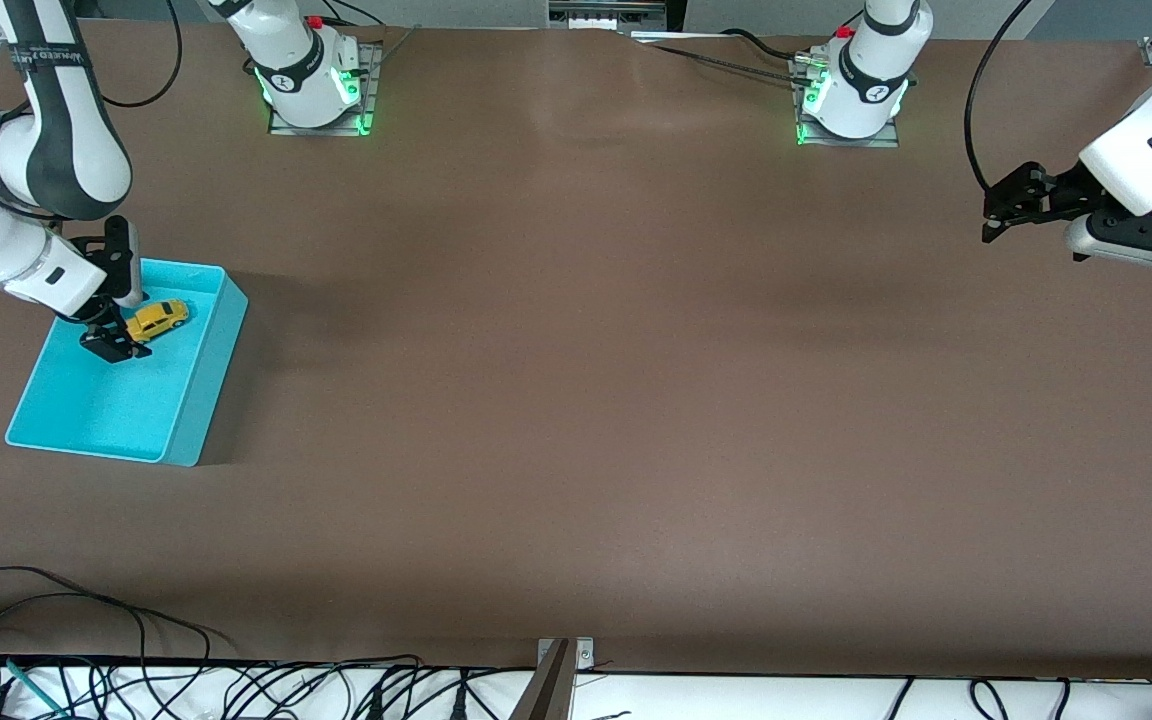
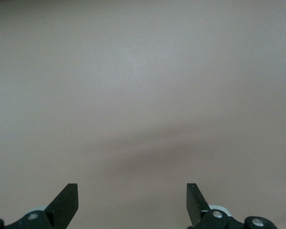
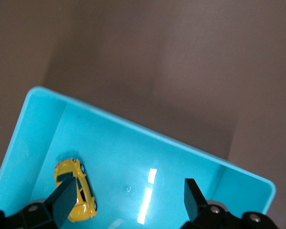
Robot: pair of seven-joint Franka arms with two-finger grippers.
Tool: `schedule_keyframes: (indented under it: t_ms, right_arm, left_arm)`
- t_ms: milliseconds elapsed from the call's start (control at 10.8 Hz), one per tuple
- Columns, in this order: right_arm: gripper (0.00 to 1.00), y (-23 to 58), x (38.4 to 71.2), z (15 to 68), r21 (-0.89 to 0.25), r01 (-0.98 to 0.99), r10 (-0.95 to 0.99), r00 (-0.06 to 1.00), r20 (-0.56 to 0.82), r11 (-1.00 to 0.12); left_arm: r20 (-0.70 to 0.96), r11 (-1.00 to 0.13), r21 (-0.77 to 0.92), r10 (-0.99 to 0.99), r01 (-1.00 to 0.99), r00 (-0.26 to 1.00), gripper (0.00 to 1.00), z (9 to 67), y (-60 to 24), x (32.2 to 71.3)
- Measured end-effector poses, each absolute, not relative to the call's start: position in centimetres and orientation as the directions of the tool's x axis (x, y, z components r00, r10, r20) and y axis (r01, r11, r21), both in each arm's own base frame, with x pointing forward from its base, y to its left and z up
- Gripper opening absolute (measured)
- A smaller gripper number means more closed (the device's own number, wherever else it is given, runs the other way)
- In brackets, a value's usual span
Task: Wind up and store yellow beetle car
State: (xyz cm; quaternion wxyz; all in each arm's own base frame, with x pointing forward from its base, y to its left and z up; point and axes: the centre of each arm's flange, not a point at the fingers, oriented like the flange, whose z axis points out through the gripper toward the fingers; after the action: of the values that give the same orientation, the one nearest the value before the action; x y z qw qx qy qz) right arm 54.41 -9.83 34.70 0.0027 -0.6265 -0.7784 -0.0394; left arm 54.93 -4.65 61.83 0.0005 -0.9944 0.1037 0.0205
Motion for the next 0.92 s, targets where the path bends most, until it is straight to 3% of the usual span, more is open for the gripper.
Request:
schedule_keyframes:
  t_ms: [462,923]
  right_arm:
    - [1.00,-4.5,55.8,43.7,0.019,0.951,0.945,0.303,0.121,-0.308]
    - [1.00,-0.8,54.8,47.4,-0.030,0.683,0.676,0.727,0.119,-0.729]
  left_arm:
    - [-0.047,-0.978,0.004,-0.207,-0.207,0.977,1.00,61.9,-4.7,54.8]
    - [-0.055,-0.978,0.005,-0.210,-0.210,0.976,1.00,61.8,-4.9,54.7]
